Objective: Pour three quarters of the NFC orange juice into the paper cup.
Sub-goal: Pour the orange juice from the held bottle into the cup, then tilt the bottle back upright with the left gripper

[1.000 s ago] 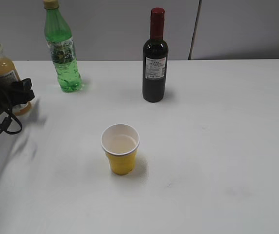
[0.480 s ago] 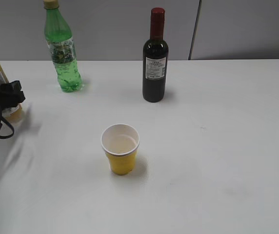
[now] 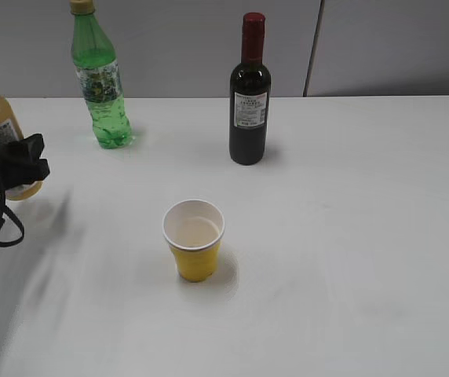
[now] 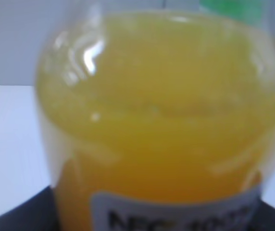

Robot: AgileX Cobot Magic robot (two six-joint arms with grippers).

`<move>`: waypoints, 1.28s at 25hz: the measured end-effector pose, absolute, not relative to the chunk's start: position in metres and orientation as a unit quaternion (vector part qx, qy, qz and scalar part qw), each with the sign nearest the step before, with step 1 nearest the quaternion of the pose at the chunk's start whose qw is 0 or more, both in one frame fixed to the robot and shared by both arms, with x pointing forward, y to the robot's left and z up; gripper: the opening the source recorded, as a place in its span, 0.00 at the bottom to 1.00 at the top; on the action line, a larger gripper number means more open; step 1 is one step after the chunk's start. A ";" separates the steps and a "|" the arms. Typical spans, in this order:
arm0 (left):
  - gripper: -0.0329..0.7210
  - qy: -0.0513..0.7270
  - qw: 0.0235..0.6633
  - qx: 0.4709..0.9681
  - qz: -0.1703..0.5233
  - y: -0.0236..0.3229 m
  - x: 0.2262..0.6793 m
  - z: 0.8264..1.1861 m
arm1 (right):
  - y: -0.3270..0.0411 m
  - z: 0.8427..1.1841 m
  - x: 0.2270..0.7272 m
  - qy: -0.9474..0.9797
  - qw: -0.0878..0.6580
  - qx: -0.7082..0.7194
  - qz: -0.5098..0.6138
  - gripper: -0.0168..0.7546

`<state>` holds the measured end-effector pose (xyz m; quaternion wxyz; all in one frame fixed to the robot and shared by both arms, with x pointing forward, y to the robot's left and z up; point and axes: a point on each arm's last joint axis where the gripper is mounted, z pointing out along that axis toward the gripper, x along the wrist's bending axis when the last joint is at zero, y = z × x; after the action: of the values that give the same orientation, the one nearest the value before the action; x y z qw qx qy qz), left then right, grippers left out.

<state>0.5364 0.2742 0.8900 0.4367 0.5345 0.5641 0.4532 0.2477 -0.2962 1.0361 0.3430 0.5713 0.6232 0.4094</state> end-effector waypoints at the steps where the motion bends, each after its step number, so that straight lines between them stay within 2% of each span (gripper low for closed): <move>1: 0.66 0.565 0.435 0.533 0.455 0.273 0.532 0.892 | -0.296 1.036 0.248 0.623 0.343 0.571 0.409 0.79; 13: 0.66 0.542 0.398 0.574 0.467 0.230 0.489 0.898 | -0.296 1.036 0.248 0.623 0.343 0.571 0.409 0.79; 21: 0.66 0.521 0.350 0.604 0.492 0.207 0.472 0.896 | -0.296 1.036 0.248 0.623 0.343 0.571 0.409 0.79; 32: 0.66 0.443 0.281 0.664 0.532 0.190 0.458 0.895 | -0.296 1.036 0.248 0.623 0.343 0.571 0.410 0.79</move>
<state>0.4577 0.1899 0.8955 0.2806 0.6642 0.4434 0.5325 0.2477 -0.2961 1.0361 0.3426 0.5713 0.6231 0.4098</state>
